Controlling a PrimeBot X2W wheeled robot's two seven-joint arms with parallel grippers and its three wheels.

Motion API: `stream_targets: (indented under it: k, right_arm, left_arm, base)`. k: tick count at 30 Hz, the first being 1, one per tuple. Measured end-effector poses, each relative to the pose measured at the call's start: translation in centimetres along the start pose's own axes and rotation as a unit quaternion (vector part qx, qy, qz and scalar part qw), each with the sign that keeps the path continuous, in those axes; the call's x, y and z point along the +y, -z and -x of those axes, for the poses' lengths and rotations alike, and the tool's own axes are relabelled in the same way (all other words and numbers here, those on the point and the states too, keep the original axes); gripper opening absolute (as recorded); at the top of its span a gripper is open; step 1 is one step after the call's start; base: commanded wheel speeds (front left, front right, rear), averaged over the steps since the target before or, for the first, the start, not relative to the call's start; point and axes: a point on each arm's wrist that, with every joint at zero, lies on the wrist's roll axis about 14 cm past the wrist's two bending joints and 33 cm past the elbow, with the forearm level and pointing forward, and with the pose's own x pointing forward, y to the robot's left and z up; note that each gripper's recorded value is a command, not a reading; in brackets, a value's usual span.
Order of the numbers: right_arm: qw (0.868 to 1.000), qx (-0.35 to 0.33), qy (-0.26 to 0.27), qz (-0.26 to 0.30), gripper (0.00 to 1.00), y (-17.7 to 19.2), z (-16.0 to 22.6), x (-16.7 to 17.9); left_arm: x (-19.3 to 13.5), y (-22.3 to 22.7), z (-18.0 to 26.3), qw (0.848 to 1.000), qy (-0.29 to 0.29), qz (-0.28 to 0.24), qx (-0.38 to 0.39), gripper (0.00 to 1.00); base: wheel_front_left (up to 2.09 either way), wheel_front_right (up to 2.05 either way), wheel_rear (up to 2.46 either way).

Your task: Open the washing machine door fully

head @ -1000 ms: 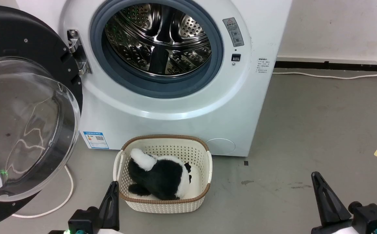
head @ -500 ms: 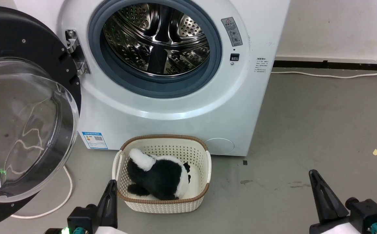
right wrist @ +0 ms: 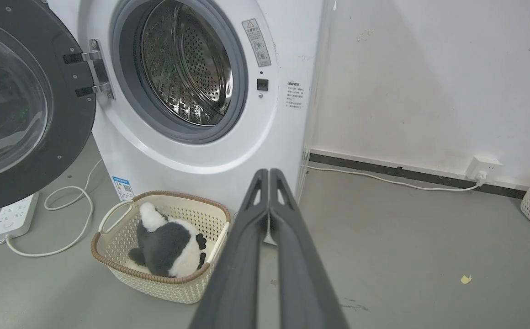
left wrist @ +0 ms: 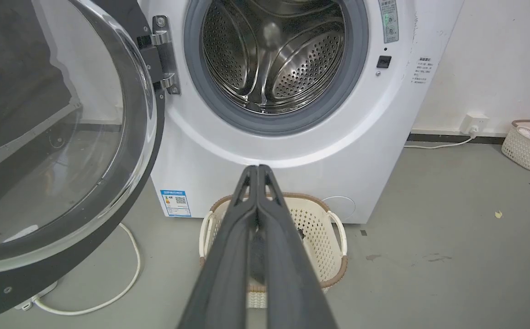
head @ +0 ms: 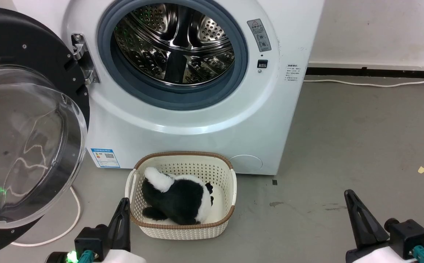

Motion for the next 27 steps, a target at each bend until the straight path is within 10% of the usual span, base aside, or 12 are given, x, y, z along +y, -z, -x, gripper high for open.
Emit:
stream_targets:
  k: [27]
  right_arm:
    - [1.0,0.019,-0.001,0.002,0.0,0.22,-0.55,0.06]
  left_arm:
    - [-0.03,-0.63,-0.82,1.0,0.002,-0.013,0.005,0.0]
  base:
    - [0.0,0.0,0.0]
